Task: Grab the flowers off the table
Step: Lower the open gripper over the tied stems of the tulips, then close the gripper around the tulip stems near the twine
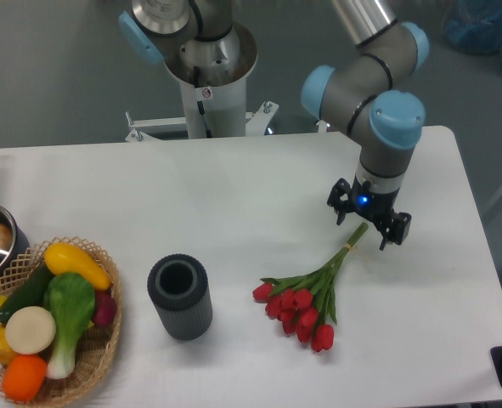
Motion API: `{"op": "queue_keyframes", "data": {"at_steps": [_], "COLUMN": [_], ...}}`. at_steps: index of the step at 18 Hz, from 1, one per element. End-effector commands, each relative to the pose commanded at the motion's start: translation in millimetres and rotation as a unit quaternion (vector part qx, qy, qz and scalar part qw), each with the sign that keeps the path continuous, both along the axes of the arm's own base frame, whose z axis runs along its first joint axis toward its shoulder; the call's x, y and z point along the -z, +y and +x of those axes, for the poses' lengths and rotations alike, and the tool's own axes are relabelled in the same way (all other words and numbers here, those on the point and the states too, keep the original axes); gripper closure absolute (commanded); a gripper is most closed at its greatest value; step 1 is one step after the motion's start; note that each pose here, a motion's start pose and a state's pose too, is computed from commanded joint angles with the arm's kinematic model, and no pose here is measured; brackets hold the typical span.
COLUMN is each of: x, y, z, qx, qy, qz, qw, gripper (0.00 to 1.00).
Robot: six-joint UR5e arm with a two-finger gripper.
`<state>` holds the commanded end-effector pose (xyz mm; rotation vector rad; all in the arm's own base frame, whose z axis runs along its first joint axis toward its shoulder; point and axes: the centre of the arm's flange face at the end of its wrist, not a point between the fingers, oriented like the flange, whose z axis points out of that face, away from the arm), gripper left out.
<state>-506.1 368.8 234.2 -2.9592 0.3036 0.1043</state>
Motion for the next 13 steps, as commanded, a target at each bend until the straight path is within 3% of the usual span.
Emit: {"op": "queue_keyframes", "data": {"at_steps": [13], "x": [32], "y": [13], "z": [-5], "qx": [0.004], "qy": [-0.037], "qz": [0.027], "qw": [0.9989], "gripper": [0.00]}}
